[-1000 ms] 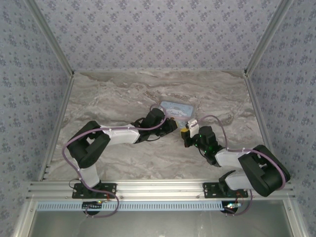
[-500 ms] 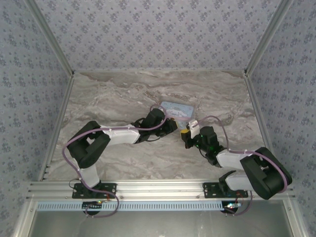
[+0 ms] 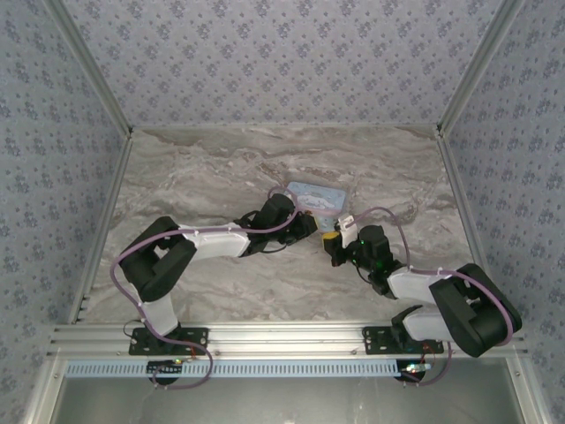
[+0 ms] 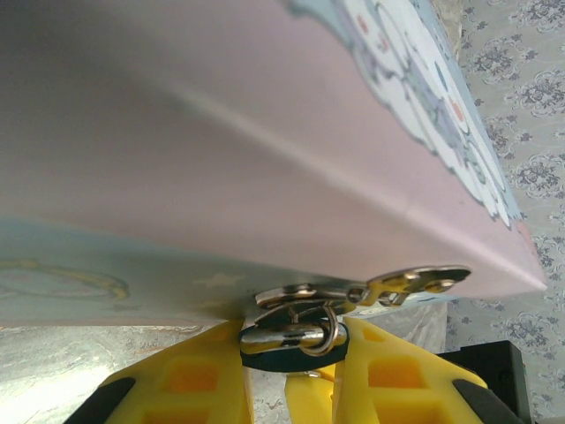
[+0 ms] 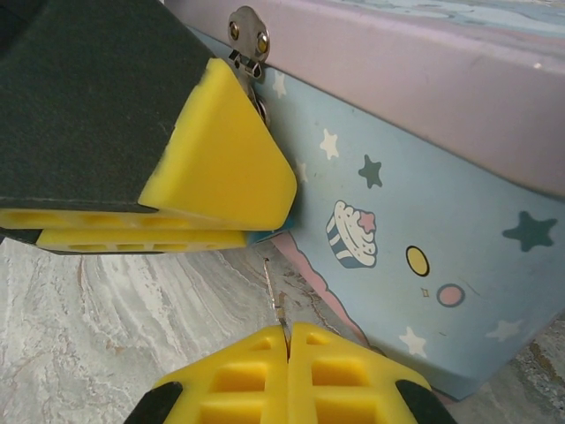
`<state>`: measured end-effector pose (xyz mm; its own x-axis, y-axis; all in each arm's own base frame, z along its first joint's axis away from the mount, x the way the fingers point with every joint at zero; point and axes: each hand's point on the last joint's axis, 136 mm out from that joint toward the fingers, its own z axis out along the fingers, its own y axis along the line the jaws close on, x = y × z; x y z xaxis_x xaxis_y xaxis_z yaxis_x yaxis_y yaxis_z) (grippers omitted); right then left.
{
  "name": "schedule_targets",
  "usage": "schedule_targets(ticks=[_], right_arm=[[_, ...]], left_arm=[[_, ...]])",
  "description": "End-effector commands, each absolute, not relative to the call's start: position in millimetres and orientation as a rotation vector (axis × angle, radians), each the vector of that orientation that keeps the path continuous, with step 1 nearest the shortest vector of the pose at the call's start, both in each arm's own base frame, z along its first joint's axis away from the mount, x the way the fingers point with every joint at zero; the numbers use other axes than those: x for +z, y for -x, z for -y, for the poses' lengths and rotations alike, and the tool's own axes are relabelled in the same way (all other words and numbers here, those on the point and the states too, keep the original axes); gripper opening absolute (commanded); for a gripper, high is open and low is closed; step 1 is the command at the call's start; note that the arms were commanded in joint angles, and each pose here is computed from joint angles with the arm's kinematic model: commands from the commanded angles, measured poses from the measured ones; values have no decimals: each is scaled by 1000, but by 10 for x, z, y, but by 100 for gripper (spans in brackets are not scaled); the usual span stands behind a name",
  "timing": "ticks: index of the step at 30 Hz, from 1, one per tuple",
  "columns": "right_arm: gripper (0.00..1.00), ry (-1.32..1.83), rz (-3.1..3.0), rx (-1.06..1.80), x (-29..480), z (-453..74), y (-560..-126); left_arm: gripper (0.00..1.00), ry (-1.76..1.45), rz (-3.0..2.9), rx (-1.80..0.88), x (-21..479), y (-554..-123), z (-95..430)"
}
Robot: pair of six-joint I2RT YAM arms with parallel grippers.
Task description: Unlock a padlock with a key
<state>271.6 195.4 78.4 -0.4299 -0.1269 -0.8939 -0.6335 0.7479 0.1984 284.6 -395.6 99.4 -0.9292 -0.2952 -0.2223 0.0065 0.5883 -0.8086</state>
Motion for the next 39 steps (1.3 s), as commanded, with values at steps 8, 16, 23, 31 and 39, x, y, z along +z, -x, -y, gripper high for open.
schedule_targets(ticks=[8, 16, 23, 31, 39], right_arm=[[0, 573, -1940, 670, 844, -1971, -2738], [0, 569, -1924, 683, 888, -1983, -2758], [0, 575, -1912, 699, 926, -2008, -2767], [0, 559, -1913, 690, 933, -1997, -2820], [0, 549, -1893, 711, 976, -2020, -2862]], left_arm=[[20, 188, -2411, -1353, 1313, -2841, 4022], [20, 188, -2415, -1353, 1302, -2835, 4024], [20, 186, -2414, -1352, 1303, -2835, 4023], [20, 188, -2414, -1355, 1303, -2833, 4018], [20, 186, -2415, -1356, 1302, -2827, 4019]])
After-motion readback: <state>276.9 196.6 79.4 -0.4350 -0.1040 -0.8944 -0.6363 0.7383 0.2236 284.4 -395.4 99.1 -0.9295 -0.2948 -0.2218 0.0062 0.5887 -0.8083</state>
